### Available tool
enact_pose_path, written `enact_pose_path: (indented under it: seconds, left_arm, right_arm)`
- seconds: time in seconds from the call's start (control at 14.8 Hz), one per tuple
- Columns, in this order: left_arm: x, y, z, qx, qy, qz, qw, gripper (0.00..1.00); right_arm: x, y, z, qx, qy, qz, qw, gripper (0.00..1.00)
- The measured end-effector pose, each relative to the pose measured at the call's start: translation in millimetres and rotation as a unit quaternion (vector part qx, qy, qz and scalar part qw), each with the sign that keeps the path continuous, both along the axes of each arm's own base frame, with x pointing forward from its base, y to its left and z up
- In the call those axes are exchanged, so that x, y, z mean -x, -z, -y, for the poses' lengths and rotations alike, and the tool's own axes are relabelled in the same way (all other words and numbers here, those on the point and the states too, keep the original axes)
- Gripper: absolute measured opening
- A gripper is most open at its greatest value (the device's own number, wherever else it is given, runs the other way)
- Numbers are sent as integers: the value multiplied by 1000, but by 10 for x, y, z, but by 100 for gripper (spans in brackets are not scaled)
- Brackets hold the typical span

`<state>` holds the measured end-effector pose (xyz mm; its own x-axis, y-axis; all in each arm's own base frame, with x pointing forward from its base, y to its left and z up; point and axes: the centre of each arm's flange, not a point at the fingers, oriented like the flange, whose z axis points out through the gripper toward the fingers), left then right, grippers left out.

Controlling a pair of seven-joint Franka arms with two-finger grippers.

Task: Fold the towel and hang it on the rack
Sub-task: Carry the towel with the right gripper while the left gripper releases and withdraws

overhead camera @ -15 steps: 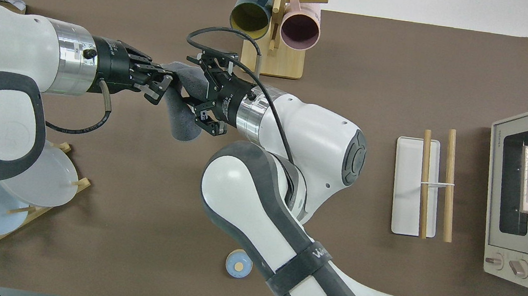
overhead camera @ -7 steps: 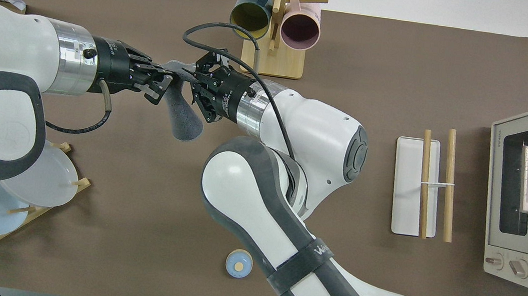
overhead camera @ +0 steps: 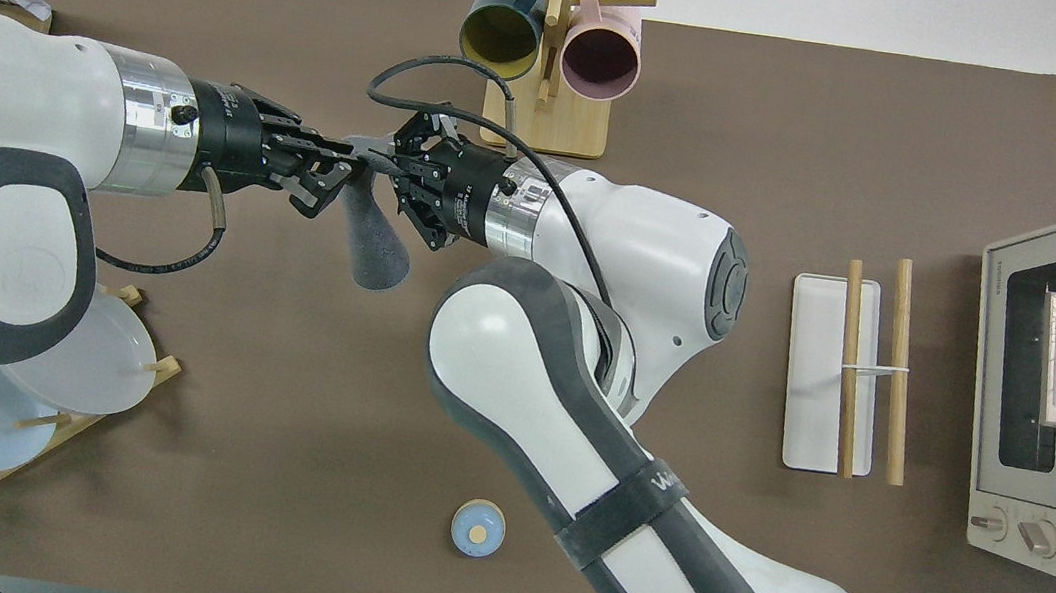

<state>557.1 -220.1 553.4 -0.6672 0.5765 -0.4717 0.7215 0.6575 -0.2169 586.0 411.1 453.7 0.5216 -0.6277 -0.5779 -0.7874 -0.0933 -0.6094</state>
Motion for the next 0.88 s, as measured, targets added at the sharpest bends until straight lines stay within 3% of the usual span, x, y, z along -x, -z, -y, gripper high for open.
enact_pose_path:
  seconds: [0.2,0.41,0.61,0.88]
  left_arm:
    - [43,-20,39,-10,24,14,1000,62]
    - [51,28,3,-26,77,41,996,96]
    - [44,114,-152,-47,148,77,985,100]
    - [-24,176,-596,-82,251,140,954,100]
  right_arm:
    - [13,-108,73,76,-96,21,992,4]
    - [-34,-401,682,200,-197,26,959,4]
    - [72,-565,1263,240,-260,28,935,4]
    - [206,-255,2236,265,-291,38,919,4]
